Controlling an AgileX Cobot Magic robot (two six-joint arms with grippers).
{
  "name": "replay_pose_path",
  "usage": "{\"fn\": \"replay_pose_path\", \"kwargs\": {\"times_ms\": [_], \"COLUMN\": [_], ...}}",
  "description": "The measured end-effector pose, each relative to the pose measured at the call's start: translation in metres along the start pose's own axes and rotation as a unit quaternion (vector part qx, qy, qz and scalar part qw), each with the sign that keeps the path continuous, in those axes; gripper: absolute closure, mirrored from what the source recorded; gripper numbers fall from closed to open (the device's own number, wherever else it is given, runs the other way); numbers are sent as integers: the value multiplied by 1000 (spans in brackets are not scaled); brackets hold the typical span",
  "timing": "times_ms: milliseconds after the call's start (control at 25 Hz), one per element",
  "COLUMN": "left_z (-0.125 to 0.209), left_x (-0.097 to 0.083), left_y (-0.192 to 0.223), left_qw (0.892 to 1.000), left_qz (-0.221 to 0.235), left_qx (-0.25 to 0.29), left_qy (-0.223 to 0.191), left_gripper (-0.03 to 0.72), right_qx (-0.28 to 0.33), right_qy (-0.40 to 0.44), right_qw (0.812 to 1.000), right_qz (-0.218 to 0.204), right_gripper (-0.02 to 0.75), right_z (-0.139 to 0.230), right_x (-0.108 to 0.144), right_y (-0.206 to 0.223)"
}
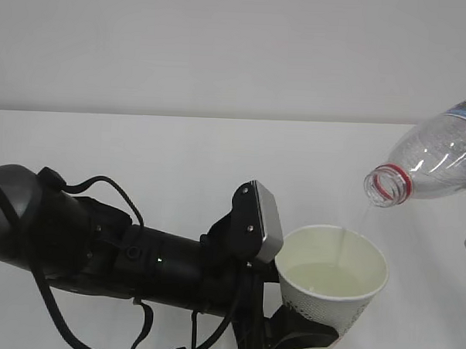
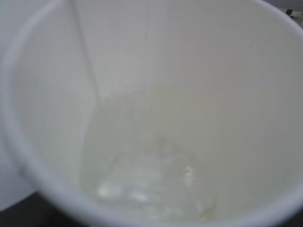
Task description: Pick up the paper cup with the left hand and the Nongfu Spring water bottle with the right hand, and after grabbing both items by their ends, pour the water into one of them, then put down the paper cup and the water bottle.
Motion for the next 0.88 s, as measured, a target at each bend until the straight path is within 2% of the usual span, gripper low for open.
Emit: {"fn": "replay_pose_path", "kwargs": {"times_ms": [880], "left_z": [0], "left_x": [0], "left_y": [0], "left_qw": [1000], "left_qz": [-2], "left_qx": [-1], "left_qy": [-1], "left_gripper": [167], "right_qx": [0], "right_qy": [-7], "right_qw": [1000], "right_qz": [1], "right_gripper": [280], "right_z": [0], "right_x": [-1], "right_y": [0]}}
Point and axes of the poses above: a point on each arm's last joint axis where the gripper is mounted, y pointing out along that axis toward the gripper, x along the wrist's bending axis when the last joint is at zero, z = x × y, the point moved 3 cm from there along y, pointing out along that axis toward the gripper, and after that the axes turned 9 degrees about -y, right-handed, at the moved point
